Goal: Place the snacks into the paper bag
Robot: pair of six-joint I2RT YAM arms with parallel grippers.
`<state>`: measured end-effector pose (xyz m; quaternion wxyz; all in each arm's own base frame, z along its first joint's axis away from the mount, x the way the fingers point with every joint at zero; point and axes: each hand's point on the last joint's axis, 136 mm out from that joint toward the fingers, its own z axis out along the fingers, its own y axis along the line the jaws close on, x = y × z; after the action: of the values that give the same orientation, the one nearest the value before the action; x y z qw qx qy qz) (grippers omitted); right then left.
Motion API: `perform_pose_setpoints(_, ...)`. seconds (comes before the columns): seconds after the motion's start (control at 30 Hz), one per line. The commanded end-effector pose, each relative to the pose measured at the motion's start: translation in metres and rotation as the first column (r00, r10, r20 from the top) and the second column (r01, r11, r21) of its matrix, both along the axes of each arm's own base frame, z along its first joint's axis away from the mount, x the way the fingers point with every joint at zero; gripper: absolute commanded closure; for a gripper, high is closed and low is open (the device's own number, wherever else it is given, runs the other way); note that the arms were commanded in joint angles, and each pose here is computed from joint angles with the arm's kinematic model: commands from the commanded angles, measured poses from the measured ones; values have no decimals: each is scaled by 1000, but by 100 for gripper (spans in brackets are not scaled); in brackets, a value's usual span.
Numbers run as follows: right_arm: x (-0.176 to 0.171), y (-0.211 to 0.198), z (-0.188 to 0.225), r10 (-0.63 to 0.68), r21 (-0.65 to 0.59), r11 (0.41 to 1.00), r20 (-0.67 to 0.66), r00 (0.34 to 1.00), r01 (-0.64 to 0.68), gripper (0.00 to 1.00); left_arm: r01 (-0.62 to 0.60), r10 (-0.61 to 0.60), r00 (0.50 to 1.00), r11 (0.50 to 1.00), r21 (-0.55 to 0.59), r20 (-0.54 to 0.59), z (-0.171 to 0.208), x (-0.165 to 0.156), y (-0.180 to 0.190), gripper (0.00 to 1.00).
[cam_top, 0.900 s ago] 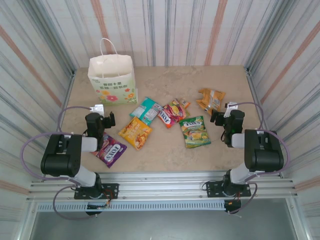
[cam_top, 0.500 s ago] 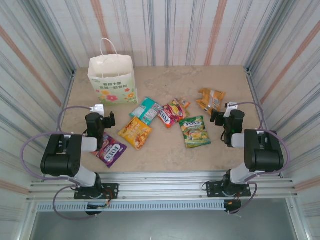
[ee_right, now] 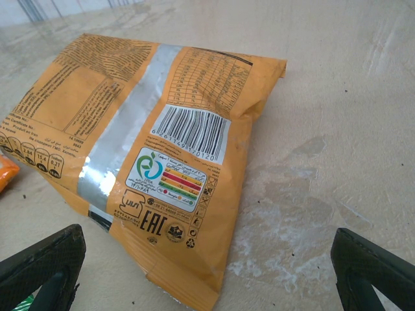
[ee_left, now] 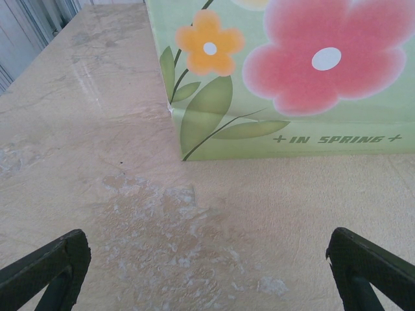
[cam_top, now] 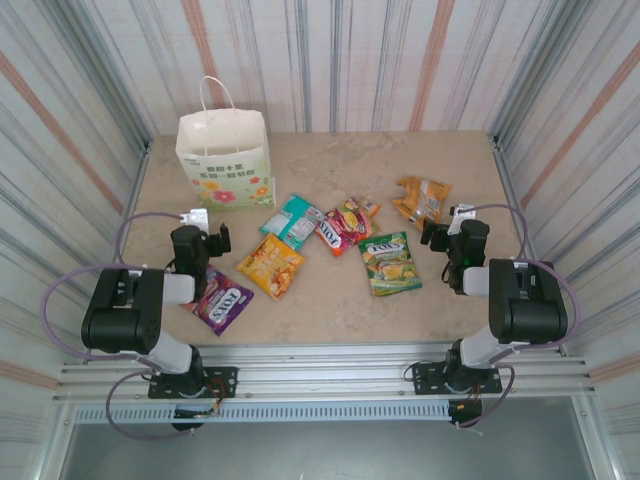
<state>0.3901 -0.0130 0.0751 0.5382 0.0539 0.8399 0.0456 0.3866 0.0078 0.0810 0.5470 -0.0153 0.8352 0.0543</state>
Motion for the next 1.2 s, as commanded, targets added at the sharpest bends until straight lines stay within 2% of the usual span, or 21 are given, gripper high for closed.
perform_pose_setpoints(0.0, 4, 0, 6, 4, -29, 1000, 23, 1000, -3, 1, 4, -4, 999, 1000, 16, 32, 12, 6, -1, 1)
perform_pose_setpoints(0.5, 6, 0, 15, 3, -27, 1000, 36, 999, -2, 1, 18, -18, 999, 1000, 2, 35, 16, 7, -1, 1)
perform_pose_setpoints(0.63, 6, -1, 41, 5, -7, 1000, -24, 1000, -5, 1, 21, -22, 999, 1000, -4, -48, 36, 7, -6, 1)
perform_pose_setpoints(0.77, 0, 2, 72, -19, 88, 996, -89, 996, 27, 1, 11, -24, 991, 995, -102, -129, 52, -9, -14, 8)
perform_pose_setpoints(0.83, -6, 4, 92, -46, 177, 982, -131, 990, 69, 1, 7, -27, 987, 992, -128, -156, 63, -21, -21, 10)
perform_pose_setpoints(0.93, -19, 27, 122, 52, 317, 948, -158, 986, 0, 1, 27, -59, 981, 984, -175, -184, 83, -43, -39, 14)
perform_pose_setpoints(1.07, -32, 52, 145, 130, 438, 898, -157, 979, -48, 1, 133, -185, 964, 958, -253, -193, 117, -63, -76, 19)
perform_pose_setpoints(1.17, -43, 49, 139, 79, 455, 889, -249, 965, 44, 1, 191, -265, 941, 929, -316, -211, 133, -70, -100, 24)
